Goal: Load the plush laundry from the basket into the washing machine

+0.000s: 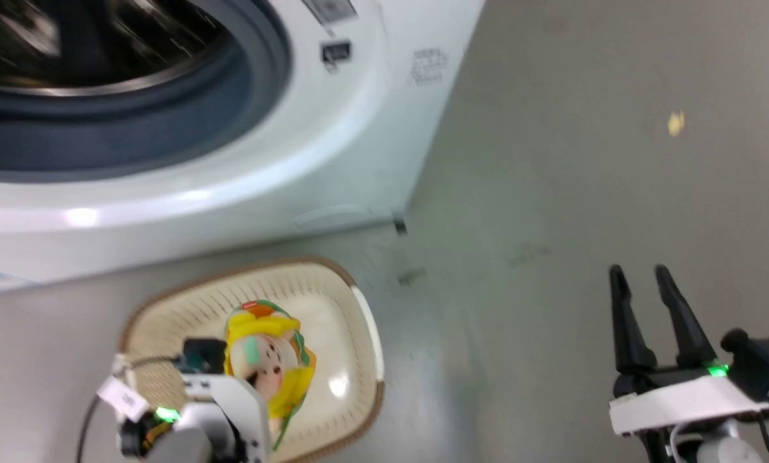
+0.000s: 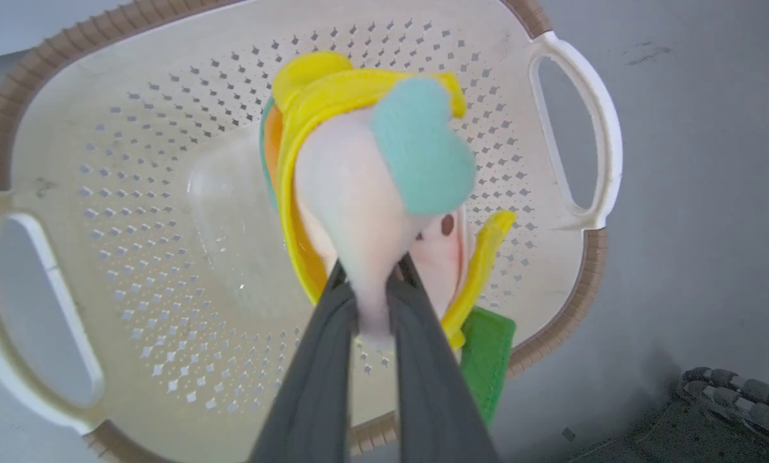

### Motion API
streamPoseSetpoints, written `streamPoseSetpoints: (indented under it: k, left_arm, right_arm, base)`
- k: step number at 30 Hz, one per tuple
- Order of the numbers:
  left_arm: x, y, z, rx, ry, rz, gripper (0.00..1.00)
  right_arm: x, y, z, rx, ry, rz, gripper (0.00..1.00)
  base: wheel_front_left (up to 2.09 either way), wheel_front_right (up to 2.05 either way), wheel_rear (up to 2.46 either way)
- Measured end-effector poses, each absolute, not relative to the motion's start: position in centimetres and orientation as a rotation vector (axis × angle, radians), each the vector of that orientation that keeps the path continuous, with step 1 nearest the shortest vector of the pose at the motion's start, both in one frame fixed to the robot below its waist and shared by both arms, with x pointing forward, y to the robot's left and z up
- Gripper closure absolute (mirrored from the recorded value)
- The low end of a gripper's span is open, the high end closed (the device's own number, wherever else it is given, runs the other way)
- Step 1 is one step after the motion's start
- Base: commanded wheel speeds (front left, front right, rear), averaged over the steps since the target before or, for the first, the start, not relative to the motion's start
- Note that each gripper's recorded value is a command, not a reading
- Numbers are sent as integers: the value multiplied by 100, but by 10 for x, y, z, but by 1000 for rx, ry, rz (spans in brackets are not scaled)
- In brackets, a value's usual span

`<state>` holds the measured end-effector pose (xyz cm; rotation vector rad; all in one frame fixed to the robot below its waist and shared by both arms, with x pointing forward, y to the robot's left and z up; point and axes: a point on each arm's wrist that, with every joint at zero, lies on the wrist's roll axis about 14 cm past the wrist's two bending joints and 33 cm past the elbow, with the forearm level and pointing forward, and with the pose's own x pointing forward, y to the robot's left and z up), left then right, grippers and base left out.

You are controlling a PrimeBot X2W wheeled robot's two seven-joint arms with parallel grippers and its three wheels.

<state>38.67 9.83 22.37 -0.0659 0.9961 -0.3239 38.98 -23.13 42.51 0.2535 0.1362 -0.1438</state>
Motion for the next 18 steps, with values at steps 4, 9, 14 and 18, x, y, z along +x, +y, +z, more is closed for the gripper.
streamPoseSetpoints:
  k: [4,9,14,18]
  left_arm:
    - [378,94,258,-109,873,-329,100]
    - [375,108,302,-168,686,-283,100]
    - [378,124,352,-233,495,-235,100]
    - [384,138,407,-281,283,-182,100]
  right_arm:
    - [381,-227,444,254,82,-125,0]
    - [369,-214,464,255,29,-80,0]
    - [359,-201,478,246,-9,-32,0]
    - [357,-187,489,235,-36,17,0]
  base:
    - [0,0,0]
    - [0,0,0]
    - [0,0,0]
    - [0,0,0]
